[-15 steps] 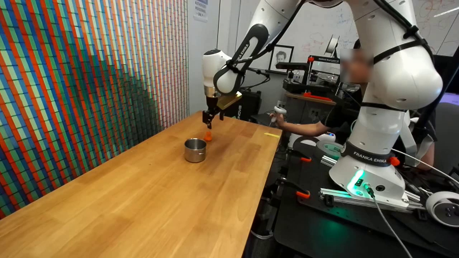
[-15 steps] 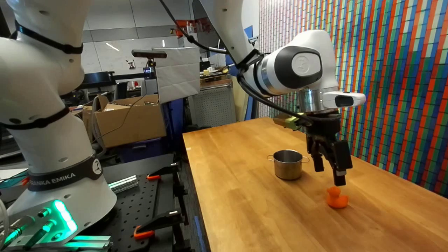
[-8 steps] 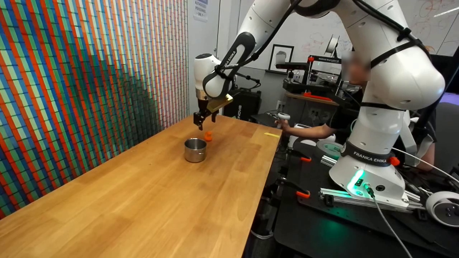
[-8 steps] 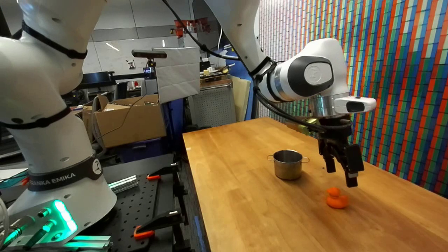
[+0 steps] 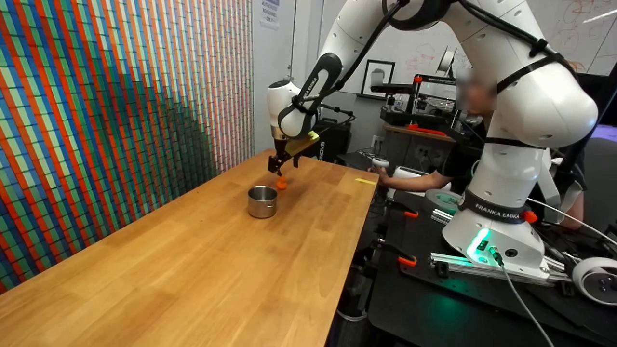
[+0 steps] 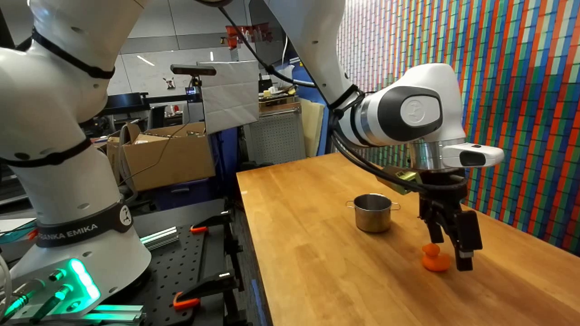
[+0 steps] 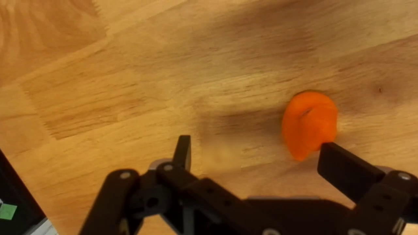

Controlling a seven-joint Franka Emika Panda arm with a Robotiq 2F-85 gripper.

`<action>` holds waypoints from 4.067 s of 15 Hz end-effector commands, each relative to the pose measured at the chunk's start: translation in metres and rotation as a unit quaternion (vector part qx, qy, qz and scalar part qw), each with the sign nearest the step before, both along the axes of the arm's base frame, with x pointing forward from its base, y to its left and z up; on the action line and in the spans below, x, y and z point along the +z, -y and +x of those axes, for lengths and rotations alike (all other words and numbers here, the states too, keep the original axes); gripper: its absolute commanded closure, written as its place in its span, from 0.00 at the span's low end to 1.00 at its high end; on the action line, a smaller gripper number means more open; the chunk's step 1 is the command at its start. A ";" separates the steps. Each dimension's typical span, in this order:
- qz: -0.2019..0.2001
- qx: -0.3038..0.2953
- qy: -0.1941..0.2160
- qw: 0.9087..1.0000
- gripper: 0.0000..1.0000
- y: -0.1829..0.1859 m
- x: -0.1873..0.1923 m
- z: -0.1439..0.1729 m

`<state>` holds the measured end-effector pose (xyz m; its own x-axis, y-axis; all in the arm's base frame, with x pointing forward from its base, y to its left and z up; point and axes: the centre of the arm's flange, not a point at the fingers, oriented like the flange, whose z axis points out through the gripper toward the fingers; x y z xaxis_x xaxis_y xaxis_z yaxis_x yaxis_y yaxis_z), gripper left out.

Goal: Put the orange rubber duck in the silver pot

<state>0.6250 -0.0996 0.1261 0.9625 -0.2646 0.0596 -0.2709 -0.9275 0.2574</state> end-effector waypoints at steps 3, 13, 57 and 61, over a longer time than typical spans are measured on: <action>0.005 0.001 -0.007 1.000 0.00 -0.008 -0.017 0.006; 0.010 0.003 -0.019 1.000 0.49 -0.011 -0.026 -0.003; 0.126 0.202 -0.013 0.971 0.00 -0.153 0.114 -0.006; 0.122 0.194 -0.046 0.972 0.00 -0.128 0.192 -0.009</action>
<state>0.6191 0.0481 0.2553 0.9929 0.1190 -0.0059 0.1191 -0.9928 0.0108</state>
